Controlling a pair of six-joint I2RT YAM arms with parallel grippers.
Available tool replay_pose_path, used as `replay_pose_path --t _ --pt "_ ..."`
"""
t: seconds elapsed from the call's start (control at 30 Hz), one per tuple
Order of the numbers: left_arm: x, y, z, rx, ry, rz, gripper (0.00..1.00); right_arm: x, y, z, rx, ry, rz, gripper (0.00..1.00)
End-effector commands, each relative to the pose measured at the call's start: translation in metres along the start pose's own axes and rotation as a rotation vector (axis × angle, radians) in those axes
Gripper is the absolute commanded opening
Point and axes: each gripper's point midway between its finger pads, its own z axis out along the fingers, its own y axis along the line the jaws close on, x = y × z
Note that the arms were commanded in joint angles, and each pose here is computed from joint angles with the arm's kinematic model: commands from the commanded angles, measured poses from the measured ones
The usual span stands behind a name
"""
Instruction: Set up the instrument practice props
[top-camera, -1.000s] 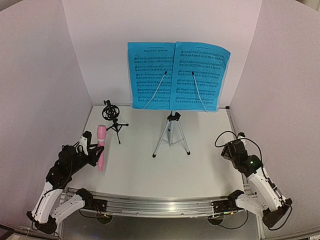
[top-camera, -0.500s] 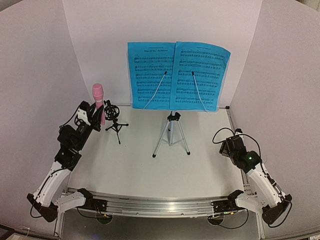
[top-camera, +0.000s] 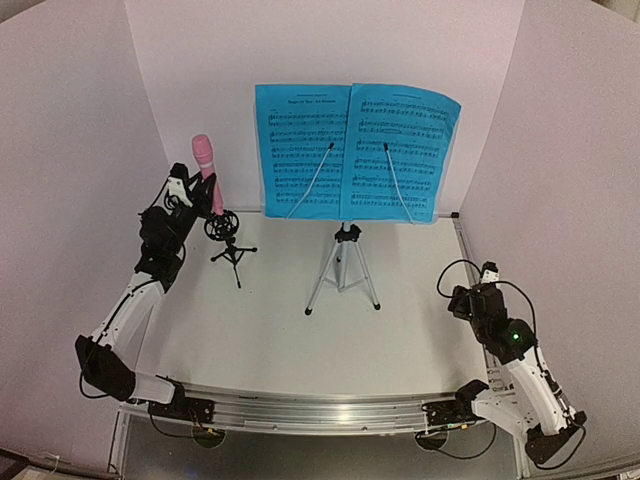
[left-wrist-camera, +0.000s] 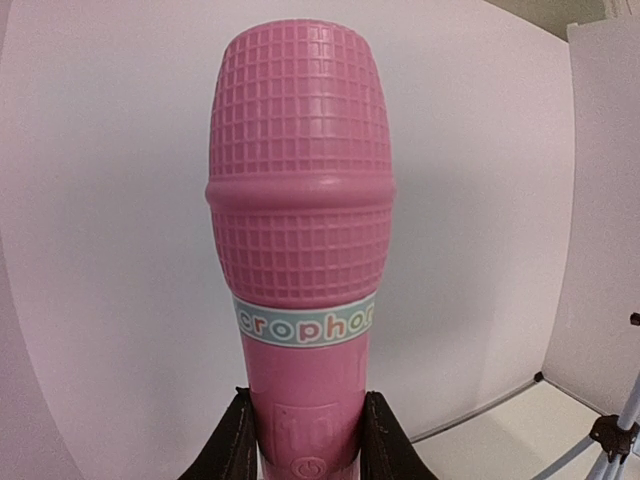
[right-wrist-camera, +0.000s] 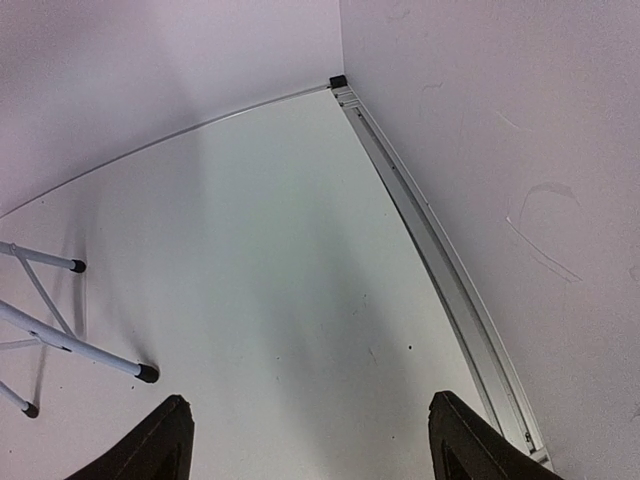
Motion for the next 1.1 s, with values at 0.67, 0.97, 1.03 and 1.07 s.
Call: replay_pose_path --t 0.67,0.97,1.03,1.07 --pt "0.026 0.004 -0.013 -0.008 -0.031 0.084 0.0 -0.003 0.003 0.006 0.007 -0.004 -0.051 0.79" --pt "0.05 0.011 -0.021 -0.023 0.013 0.064 0.02 -0.003 0.007 0.008 -0.006 0.001 -0.051 0.79" --pt "0.052 0.011 -0.021 -0.02 0.018 0.063 0.04 -0.004 0.008 0.008 -0.01 0.0 -0.053 0.79" --pt "0.054 0.01 -0.021 -0.018 0.022 0.062 0.06 -0.004 0.009 0.008 -0.01 0.0 -0.054 0.79"
